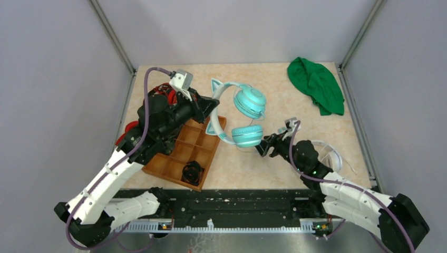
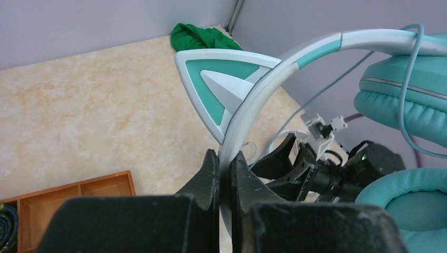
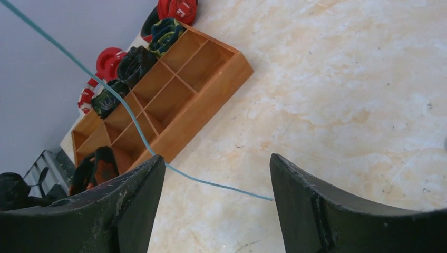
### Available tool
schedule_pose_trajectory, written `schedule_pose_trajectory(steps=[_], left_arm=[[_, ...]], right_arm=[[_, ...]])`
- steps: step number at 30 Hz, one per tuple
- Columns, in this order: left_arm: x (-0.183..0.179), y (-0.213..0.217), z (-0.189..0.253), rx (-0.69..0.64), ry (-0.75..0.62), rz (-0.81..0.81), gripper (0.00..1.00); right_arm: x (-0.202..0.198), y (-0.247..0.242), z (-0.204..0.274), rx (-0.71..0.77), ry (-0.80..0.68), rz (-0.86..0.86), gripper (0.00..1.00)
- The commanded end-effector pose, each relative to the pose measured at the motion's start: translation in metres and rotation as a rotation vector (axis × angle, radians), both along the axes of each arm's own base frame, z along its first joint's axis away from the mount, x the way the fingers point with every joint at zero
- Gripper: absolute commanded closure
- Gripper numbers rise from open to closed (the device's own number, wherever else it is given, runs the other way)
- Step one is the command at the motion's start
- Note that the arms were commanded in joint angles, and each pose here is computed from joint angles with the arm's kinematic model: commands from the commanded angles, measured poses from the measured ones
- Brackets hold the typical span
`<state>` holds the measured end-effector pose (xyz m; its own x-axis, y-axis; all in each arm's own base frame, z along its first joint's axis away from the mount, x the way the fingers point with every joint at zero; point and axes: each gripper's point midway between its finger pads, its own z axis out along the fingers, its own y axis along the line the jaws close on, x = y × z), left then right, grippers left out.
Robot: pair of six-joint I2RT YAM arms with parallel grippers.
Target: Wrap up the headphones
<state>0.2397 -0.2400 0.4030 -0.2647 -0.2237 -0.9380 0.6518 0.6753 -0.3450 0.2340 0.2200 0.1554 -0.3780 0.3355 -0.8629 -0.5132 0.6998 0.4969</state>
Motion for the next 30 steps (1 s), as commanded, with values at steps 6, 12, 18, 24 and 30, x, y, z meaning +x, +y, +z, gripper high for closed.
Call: schedule_pose_trajectory(steps=[6,12,18,24,30], left_arm=[[-0.005,0.005,0.09,-0.161,-0.142,0.007,1.0],[-0.003,0.006,0.102,-0.162,-0.157,0.016,1.0],[-0.004,0.002,0.104,-0.169,-0.146,-0.002,1.0],[-0.005,0.002,0.102,-0.183,-0.139,0.0,1.0],[-0.006,0.001,0.102,-0.193,-0.132,-0.009,1.0]], right_arm=[[-0.002,-0.001,0.061,0.119,-0.289,0.003,0.24],[-0.01,0.002,0.044,-0.012,-0.367,0.07,0.2],[0.001,-0.001,0.031,-0.077,-0.375,0.029,0.15],[0.006,0.015,0.016,-0.065,-0.334,0.075,0.15],[0.025,0.025,0.0,-0.09,-0.319,0.053,0.15]])
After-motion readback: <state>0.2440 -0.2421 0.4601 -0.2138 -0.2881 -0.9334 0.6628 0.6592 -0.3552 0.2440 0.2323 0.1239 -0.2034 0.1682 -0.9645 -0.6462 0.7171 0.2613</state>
